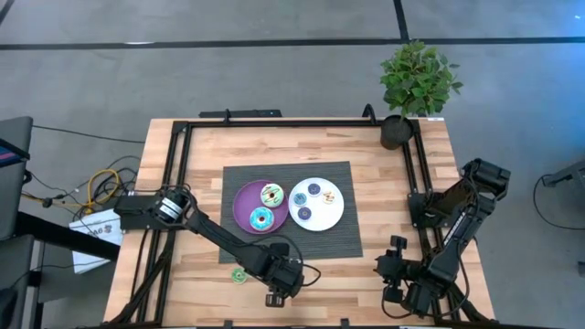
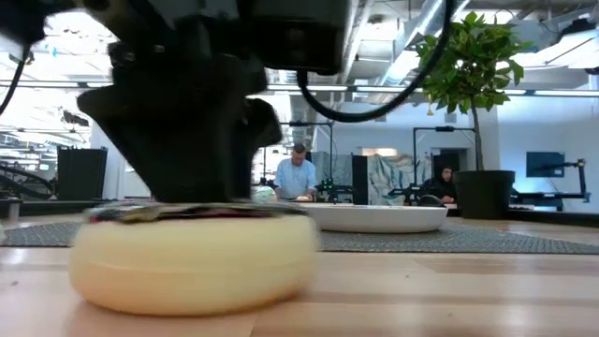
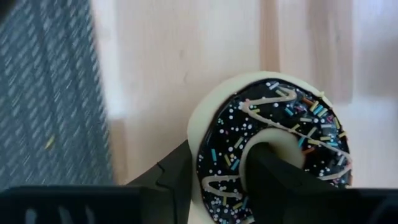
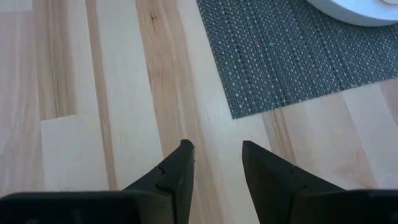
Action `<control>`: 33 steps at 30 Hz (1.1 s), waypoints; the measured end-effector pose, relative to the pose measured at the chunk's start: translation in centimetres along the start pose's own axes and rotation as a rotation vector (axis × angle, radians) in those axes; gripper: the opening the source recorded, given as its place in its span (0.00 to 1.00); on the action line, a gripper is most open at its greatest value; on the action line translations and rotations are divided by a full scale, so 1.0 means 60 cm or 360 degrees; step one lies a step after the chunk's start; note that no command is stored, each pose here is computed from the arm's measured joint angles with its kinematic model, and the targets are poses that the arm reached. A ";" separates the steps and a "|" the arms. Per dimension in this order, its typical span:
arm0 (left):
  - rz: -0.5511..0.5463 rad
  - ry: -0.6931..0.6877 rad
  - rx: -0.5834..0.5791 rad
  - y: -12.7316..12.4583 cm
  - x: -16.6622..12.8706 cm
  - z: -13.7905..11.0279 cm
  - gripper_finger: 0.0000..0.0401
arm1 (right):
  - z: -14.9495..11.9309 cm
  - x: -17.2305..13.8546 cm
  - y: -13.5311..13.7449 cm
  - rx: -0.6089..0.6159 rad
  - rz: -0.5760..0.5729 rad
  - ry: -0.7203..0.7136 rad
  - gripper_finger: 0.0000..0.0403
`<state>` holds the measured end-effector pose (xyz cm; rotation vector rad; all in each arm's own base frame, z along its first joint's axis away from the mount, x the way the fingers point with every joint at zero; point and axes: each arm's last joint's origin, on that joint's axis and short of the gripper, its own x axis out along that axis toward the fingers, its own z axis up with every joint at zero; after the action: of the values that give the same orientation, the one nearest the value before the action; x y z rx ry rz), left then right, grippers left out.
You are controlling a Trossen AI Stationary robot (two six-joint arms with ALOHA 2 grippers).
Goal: Pick & Place donuts
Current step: Put the large black donut on the purple plate
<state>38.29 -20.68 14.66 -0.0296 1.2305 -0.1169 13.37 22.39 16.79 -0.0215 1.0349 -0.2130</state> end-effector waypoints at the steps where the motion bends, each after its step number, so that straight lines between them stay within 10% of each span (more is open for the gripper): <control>1: 0.0007 0.0016 0.0001 0.001 -0.006 -0.002 0.29 | 0.000 0.000 0.000 0.0000 0.0000 0.0000 0.31; 16: 0.0544 0.0084 0.0029 0.128 -0.187 -0.019 0.28 | 0.017 0.010 -0.007 0.0065 -0.0042 -0.0040 0.31; 33: 0.0436 -0.0157 -0.0432 0.340 -0.214 -0.201 0.28 | 0.059 0.038 -0.031 0.0277 -0.0139 -0.0030 0.31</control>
<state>24.24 1.40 20.92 -0.1011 1.1335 0.2875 17.23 19.85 16.87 0.0891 0.9943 -0.3810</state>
